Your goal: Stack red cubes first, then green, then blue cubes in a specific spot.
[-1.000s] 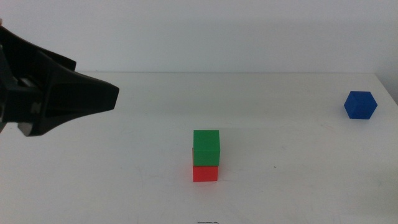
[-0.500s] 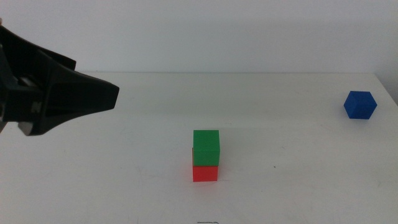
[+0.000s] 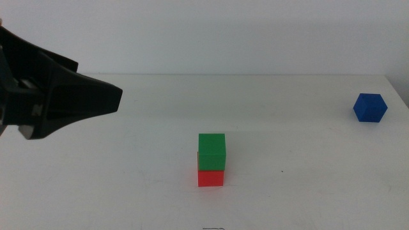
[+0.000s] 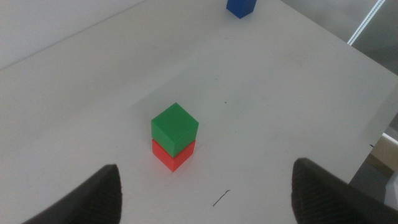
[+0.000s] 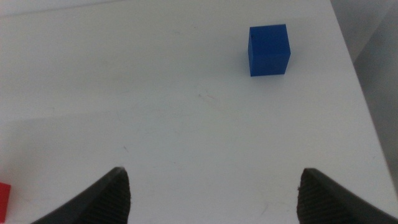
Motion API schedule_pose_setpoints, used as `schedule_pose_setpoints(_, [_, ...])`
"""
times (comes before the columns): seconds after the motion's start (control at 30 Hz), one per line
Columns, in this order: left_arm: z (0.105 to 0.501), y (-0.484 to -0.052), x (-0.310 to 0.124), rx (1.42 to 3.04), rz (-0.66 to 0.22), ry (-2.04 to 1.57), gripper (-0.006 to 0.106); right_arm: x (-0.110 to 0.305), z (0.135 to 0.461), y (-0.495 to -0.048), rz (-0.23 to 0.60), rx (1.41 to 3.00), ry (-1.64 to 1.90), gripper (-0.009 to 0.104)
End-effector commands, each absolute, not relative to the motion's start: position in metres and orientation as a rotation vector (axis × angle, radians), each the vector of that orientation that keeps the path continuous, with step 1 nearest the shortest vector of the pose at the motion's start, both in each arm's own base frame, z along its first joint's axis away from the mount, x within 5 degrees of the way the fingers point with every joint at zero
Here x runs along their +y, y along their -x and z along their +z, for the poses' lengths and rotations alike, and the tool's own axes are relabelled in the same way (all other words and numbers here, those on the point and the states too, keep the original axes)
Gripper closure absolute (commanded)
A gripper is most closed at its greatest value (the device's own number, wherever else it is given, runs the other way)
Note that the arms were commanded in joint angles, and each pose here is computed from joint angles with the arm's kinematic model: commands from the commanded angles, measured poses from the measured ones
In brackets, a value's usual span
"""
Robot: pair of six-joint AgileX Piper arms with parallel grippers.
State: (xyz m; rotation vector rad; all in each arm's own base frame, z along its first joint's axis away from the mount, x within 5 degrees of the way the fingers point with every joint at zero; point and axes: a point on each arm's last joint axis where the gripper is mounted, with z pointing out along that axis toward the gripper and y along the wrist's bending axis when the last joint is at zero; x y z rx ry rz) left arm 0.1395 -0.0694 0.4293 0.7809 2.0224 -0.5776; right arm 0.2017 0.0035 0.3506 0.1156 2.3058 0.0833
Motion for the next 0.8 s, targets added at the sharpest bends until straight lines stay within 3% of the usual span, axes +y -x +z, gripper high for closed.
schedule_pose_setpoints(0.0, [0.443,-0.138,-0.072,1.941,-0.614,-0.743,0.007,0.002,0.377,-0.210,0.048,2.226,-0.062,0.005])
schedule_pose_setpoints(0.37, [0.443,-0.138,-0.072,1.941,-0.614,-0.743,0.007,-0.002,0.387,-0.304,0.055,2.476,-0.089,0.008])
schedule_pose_setpoints(0.77, [0.443,-0.138,-0.072,1.942,-0.615,-0.743,0.007,-0.052,0.364,-0.404,0.009,2.583,-0.103,0.015])
